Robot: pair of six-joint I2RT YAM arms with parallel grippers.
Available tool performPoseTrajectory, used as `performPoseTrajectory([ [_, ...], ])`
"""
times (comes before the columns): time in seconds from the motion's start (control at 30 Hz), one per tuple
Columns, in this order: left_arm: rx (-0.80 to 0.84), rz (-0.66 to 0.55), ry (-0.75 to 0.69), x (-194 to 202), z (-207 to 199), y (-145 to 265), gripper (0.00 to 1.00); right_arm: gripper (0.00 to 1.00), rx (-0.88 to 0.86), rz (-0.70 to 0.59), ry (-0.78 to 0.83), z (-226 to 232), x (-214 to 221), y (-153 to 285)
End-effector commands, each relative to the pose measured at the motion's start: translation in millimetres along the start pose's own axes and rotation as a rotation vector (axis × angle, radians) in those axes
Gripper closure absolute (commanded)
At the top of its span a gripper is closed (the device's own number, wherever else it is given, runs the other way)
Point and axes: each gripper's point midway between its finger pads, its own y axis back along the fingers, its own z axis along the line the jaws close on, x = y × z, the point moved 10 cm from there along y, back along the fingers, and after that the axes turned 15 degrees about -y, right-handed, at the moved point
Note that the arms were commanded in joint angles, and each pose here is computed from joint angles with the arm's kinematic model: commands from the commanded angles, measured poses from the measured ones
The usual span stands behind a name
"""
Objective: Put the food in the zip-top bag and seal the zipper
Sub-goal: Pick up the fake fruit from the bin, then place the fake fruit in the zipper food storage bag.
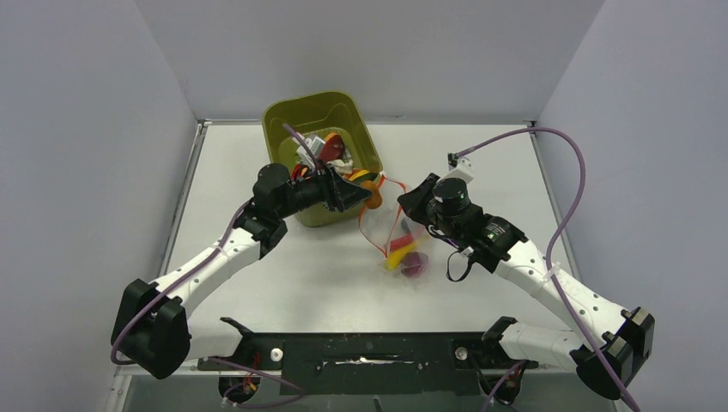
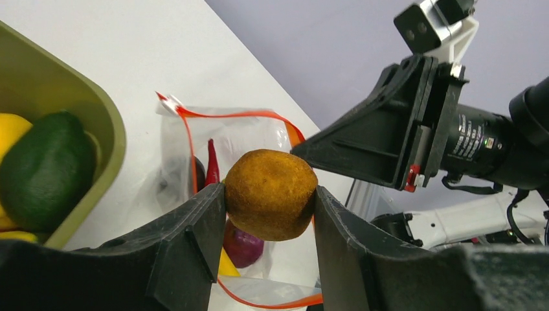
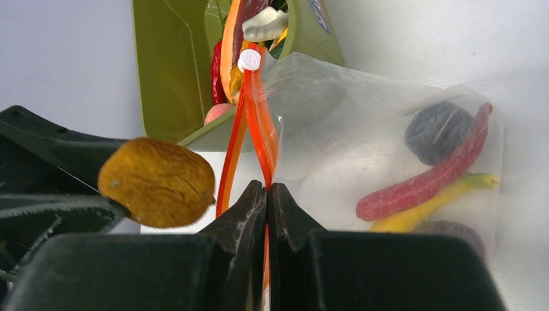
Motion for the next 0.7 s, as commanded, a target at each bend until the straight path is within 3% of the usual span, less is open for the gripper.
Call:
performPoseTrajectory([
  [0.0, 0.034, -0.06, -0.06, -6, -18, -3, 0.79, 1.0, -0.063, -0.048, -0.032, 14, -10, 2],
  [0.37, -0.02, 0.032, -0.072, 20, -15, -20, 0.77, 1.0, -0.058, -0.064, -0.03, 10, -11, 7],
  [0.67, 0.021, 0.078, -0.069, 25, -14, -27, 0.5, 1.0, -0.061, -0.065, -0.022, 9, -11, 8],
])
